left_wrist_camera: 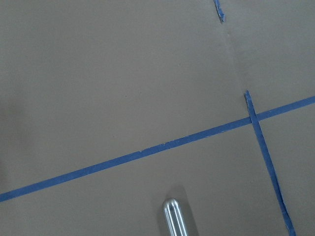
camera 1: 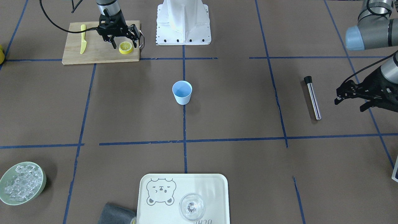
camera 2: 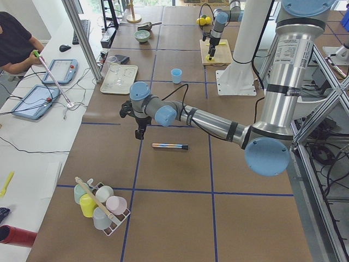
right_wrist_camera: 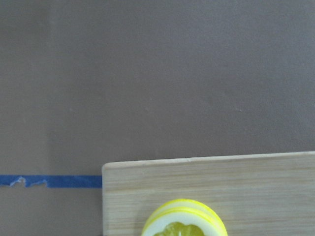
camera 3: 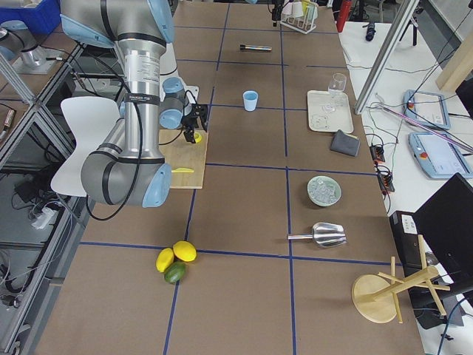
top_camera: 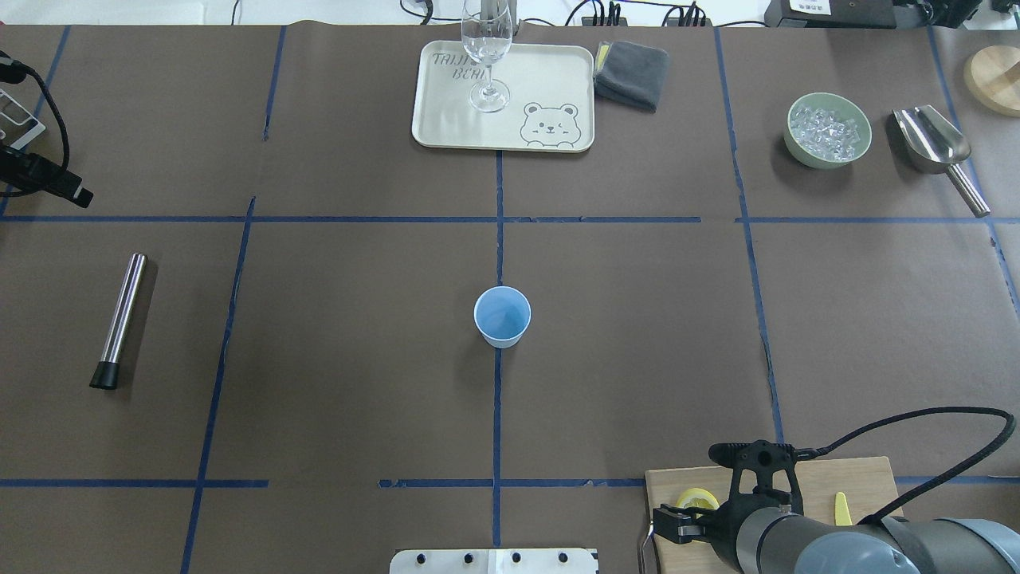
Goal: Squeeze lemon into cup
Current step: 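Close the right gripper on the lemon slice, then lift the lemon slice and carry it toward the blue cup, then lower the held lemon slice into the blue cup, then open the right gripper to drop the slice into the cup, then raise the right arm away from the cup while the left gripper reaches the metal rod, then grasp the metal rod with the left gripper and lift it upright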
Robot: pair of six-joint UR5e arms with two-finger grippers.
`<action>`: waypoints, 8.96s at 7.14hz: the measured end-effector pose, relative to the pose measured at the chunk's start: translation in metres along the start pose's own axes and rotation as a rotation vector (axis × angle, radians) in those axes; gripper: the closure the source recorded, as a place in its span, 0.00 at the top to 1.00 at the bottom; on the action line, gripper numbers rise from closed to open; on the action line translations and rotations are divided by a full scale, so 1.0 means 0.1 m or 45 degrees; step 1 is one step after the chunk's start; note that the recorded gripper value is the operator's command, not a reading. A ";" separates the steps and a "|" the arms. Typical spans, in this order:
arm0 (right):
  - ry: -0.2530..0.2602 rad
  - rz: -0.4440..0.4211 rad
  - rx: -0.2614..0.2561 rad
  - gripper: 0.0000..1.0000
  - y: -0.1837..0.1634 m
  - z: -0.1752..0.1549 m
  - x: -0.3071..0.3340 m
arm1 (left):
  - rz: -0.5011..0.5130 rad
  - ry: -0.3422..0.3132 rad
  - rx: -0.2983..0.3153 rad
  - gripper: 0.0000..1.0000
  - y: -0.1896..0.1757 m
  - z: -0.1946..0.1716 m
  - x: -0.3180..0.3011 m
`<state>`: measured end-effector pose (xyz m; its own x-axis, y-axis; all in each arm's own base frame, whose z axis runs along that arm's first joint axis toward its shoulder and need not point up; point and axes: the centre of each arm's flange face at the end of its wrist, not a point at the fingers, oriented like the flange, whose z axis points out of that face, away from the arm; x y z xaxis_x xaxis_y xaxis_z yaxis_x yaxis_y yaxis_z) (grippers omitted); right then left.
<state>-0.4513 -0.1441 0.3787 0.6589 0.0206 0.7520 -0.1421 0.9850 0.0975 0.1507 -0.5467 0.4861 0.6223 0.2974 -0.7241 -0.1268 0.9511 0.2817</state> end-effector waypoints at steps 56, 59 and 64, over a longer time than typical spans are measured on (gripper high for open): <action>0.004 -0.035 0.035 1.00 -4.12 -1.25 -0.28 | -0.231 -0.004 -0.178 1.00 0.20 0.85 0.18; 0.017 -0.177 0.010 1.00 -4.63 -1.64 1.08 | -0.329 -0.035 -0.262 1.00 0.37 1.26 0.42; 0.006 -0.148 -0.015 1.00 -4.71 -1.85 2.03 | -0.337 -0.083 -0.289 1.00 0.37 1.48 0.36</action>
<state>-0.1146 -0.5718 0.3649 0.6738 -0.0931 0.7330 -0.0558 0.9828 0.1761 0.2828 -0.5126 0.5635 0.7034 0.0389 -0.7097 -0.1182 0.9910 -0.0629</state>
